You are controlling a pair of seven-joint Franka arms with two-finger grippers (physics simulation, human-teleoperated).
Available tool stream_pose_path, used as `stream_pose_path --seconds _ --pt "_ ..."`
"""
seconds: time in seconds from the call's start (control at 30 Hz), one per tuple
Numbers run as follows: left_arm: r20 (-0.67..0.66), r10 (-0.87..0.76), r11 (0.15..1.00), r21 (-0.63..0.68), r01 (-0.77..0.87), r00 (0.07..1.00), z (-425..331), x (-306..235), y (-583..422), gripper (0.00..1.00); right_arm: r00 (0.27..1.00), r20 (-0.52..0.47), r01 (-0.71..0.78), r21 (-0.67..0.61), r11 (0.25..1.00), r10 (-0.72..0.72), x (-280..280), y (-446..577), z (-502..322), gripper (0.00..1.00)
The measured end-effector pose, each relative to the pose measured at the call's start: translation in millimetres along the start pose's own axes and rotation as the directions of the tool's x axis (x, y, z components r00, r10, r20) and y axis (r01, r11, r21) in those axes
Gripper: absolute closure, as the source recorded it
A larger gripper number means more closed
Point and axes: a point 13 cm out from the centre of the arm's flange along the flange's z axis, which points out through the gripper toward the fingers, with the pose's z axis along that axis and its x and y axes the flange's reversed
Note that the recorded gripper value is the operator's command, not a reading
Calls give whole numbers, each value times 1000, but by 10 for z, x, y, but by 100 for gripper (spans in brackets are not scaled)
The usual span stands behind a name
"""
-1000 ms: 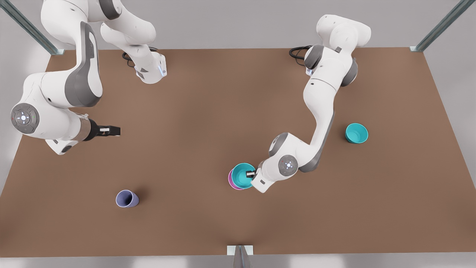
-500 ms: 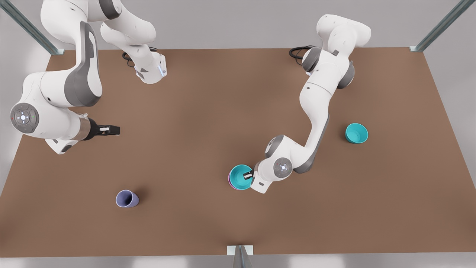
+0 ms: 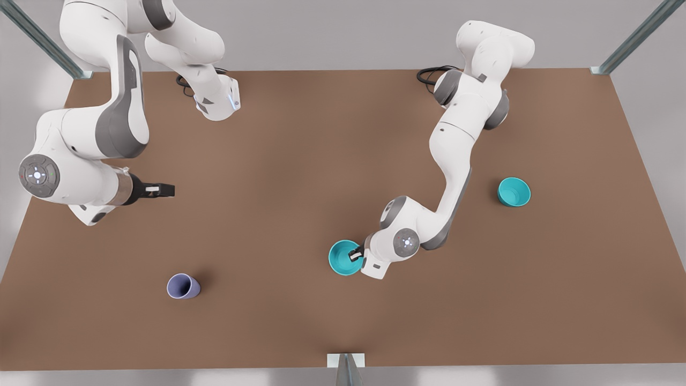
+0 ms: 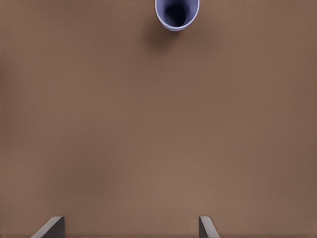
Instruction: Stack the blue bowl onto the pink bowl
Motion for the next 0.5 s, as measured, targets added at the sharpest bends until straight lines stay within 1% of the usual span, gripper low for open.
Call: stream_pose_path --seconds 0.03,0.07,0.17,0.2,0.27,0.3,0.37,0.43,0.5 --pt "2 -8 1000 7 8 1000 -91 -44 10 0 1000 0 0 0 1000 0 -4 1 2 0" --pt "19 -17 1000 12 17 1000 -397 -153 51 0 1000 0 0 0 1000 0 -8 2 7 0" --pt "181 -45 999 -19 49 982 -2372 -755 722 0 1000 1 0 -1 1000 0 -15 4 11 0" --pt "222 -51 997 -49 64 974 -2843 -884 1040 0 1000 0 0 -1 1000 0 -21 4 19 0" --pt "255 -49 989 -123 83 966 -3434 -1010 1618 0 1000 -1 -1 -2 1000 1 -28 4 30 0" --pt "253 -49 982 -166 94 966 -3634 -988 1911 0 1000 -2 -1 -2 1000 1 -30 4 31 0" --pt "207 -9 951 -301 73 978 -3657 -416 2485 0 1000 -1 -1 -2 1000 1 -32 5 30 0" --pt "201 18 947 -319 48 979 -3852 -163 2724 0 1000 1 -1 -2 1000 1 -35 5 26 0" --pt "196 54 950 -313 11 979 -3984 -55 2760 0 1000 2 -1 -2 1000 1 -38 5 25 0"
